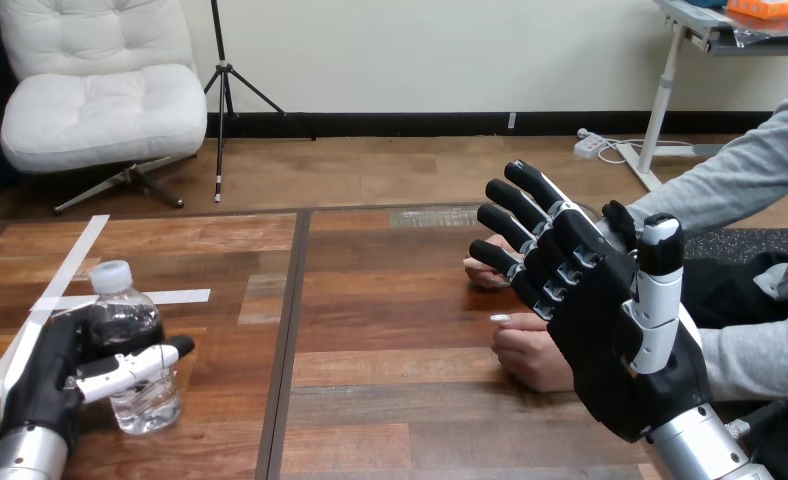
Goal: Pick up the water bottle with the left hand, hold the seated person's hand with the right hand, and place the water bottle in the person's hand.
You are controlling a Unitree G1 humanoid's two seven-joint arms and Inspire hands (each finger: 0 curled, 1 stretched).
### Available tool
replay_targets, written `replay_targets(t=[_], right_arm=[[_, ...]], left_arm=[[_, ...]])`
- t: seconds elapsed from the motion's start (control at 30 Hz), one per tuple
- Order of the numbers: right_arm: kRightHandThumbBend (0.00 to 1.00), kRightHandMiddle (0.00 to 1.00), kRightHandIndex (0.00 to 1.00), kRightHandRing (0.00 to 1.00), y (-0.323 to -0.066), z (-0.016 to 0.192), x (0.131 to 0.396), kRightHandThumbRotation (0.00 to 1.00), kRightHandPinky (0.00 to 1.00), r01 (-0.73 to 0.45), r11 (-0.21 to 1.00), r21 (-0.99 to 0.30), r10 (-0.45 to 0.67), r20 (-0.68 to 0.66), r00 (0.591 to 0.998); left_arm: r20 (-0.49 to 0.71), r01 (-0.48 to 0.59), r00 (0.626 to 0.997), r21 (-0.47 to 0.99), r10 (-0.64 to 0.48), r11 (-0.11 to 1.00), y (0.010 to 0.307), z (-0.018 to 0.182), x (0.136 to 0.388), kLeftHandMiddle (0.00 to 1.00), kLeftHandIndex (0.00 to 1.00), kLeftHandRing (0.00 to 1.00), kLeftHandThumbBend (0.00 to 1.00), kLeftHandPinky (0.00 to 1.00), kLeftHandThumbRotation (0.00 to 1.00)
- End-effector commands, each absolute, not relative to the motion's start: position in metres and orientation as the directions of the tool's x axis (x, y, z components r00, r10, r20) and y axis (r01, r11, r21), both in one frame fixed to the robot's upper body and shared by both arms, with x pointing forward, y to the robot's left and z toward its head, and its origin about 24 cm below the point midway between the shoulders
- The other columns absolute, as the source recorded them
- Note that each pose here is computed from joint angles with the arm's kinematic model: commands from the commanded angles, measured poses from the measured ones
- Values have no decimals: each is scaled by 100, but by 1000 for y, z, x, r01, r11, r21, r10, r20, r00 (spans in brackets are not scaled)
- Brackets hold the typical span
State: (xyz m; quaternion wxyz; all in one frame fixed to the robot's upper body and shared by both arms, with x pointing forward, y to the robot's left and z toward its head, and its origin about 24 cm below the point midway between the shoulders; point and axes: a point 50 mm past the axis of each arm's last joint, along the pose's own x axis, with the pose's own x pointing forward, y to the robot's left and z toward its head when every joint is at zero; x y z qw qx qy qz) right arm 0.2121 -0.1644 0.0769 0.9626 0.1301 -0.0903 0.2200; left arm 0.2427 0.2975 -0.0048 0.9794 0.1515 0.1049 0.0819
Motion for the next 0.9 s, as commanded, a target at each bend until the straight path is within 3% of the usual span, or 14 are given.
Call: replay_targets(t=[0.0,0.87], right_arm=[[91,95,95,95,-162,96,216,100,90,-468,863,190,394,326,859],[91,95,95,96,-163,95,217,100,91,-463,868,182,393,318,862]], left_arm=[[-64,-146,982,318,175,937,291,16,262,45,44,43,62,38,0],[-9,-155,986,323,167,933,291,15,261,46,47,42,57,38,0]])
